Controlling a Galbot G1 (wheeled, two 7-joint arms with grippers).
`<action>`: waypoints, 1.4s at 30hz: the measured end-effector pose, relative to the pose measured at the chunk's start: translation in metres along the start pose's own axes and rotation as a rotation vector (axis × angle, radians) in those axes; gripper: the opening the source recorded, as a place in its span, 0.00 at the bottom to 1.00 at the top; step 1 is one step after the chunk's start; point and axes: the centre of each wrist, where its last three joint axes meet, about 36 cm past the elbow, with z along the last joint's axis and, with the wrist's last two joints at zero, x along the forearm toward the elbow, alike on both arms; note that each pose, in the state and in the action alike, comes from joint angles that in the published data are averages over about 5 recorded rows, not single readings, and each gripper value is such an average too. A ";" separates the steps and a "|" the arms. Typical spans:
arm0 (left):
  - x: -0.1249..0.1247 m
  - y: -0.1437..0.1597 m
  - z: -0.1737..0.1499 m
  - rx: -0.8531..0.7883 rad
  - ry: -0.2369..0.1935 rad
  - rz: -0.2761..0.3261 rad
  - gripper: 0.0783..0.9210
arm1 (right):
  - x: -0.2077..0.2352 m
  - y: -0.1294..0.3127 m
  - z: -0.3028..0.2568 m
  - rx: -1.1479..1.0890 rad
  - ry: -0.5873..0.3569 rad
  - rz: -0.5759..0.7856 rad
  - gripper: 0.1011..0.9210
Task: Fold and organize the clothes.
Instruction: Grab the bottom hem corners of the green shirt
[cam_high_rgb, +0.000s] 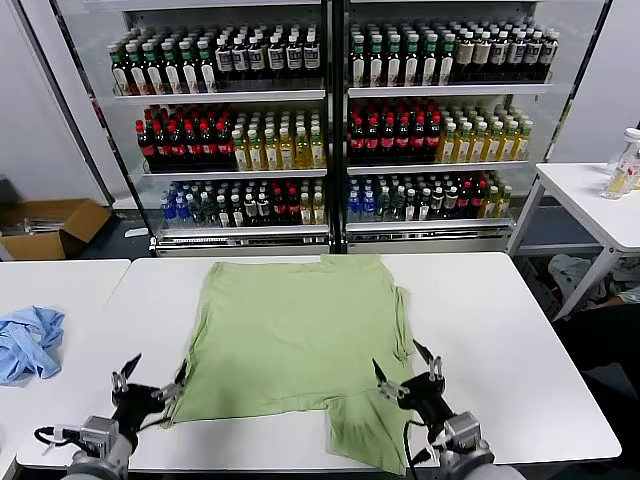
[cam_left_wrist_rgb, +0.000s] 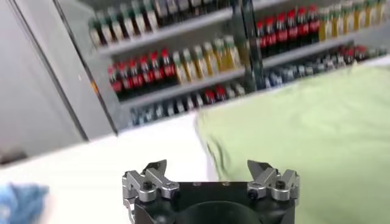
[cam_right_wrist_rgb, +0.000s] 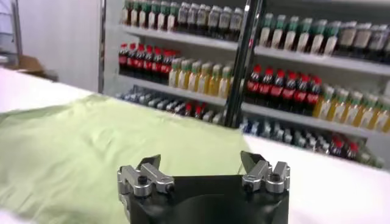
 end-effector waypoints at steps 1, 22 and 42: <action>0.001 0.000 0.001 0.002 0.007 0.000 0.88 | 0.001 0.001 0.001 -0.002 0.004 -0.001 0.88; 0.004 0.006 0.011 0.115 0.135 0.013 0.88 | 0.024 0.017 0.029 -0.054 0.106 -0.001 0.88; -0.001 -0.003 0.019 0.171 0.151 0.060 0.31 | 0.021 0.018 0.036 -0.128 0.159 -0.012 0.29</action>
